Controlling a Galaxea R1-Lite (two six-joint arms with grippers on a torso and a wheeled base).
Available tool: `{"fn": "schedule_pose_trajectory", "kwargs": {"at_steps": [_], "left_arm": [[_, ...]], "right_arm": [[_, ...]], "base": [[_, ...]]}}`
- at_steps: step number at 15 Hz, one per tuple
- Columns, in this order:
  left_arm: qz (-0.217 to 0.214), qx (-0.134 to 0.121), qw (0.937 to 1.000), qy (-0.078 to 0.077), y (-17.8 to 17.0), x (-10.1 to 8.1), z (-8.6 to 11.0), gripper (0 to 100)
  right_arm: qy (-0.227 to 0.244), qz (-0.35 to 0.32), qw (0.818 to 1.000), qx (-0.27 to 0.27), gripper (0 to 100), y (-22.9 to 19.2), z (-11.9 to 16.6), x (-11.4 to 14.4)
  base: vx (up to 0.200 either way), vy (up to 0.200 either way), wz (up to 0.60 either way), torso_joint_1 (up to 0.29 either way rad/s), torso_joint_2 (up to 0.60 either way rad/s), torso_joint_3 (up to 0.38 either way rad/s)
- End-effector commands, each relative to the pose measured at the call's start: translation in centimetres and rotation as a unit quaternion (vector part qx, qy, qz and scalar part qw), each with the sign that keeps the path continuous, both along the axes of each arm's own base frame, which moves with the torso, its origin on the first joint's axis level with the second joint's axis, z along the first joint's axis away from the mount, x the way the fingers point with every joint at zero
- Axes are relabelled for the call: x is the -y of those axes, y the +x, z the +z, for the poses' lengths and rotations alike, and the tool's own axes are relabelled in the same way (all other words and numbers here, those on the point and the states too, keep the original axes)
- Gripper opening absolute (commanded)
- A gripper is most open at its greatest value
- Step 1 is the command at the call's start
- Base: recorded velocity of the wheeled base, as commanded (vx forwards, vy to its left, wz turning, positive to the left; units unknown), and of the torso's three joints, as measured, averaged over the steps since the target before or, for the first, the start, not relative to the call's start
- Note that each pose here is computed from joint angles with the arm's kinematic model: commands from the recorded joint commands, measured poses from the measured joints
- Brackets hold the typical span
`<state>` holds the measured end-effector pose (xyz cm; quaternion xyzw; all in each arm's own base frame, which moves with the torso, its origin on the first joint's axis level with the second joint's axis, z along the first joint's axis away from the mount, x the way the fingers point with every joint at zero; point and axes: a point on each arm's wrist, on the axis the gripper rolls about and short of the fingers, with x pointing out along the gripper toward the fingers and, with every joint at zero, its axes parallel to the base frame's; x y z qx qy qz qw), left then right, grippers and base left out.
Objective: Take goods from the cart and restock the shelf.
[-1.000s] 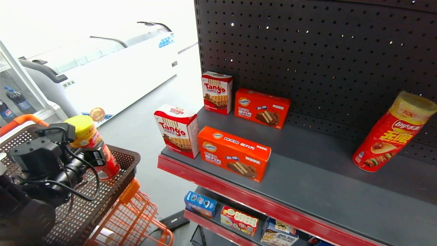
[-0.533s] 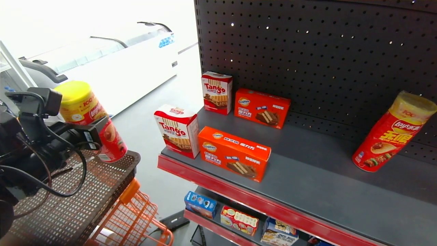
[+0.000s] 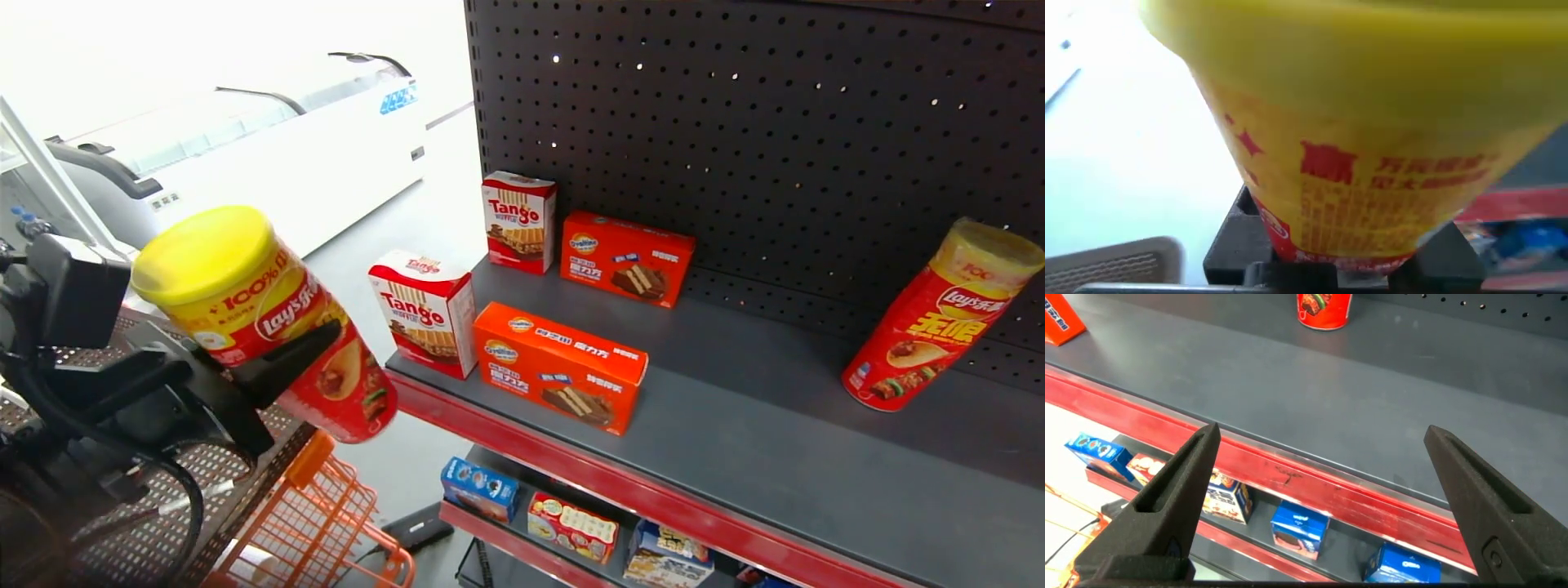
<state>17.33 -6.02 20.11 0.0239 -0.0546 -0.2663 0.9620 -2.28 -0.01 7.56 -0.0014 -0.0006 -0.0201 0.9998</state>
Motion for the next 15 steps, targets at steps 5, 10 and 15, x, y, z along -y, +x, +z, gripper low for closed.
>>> {"fn": "schedule_pose_trajectory", "kwargs": {"at_steps": [5, 10, 15], "left_arm": [[-0.122, -0.021, 0.9922, -0.012, -2.5, 3.2, -0.7, 0], [-0.208, -0.016, 0.9780, -0.014, -2.4, 7.2, 0.2, 0], [-0.269, -0.029, 0.9626, -0.013, -2.8, 8.7, 0.3, 0]], "right_arm": [[0.000, 0.000, 1.000, 0.000, 100, 0.0, 0.0, 0.0], [0.000, 0.000, 1.000, 0.000, 100, 0.0, 0.0, 0.0], [-0.002, 0.002, 1.000, 0.000, 100, 0.0, 0.0, 0.0]], "base": [[0.000, 0.000, 0.00, 0.000, 0.00, 0.000], [0.000, 0.000, 0.00, 0.000, 0.00, 0.000], [0.000, 0.000, 0.00, 0.000, 0.00, 0.000]]}}
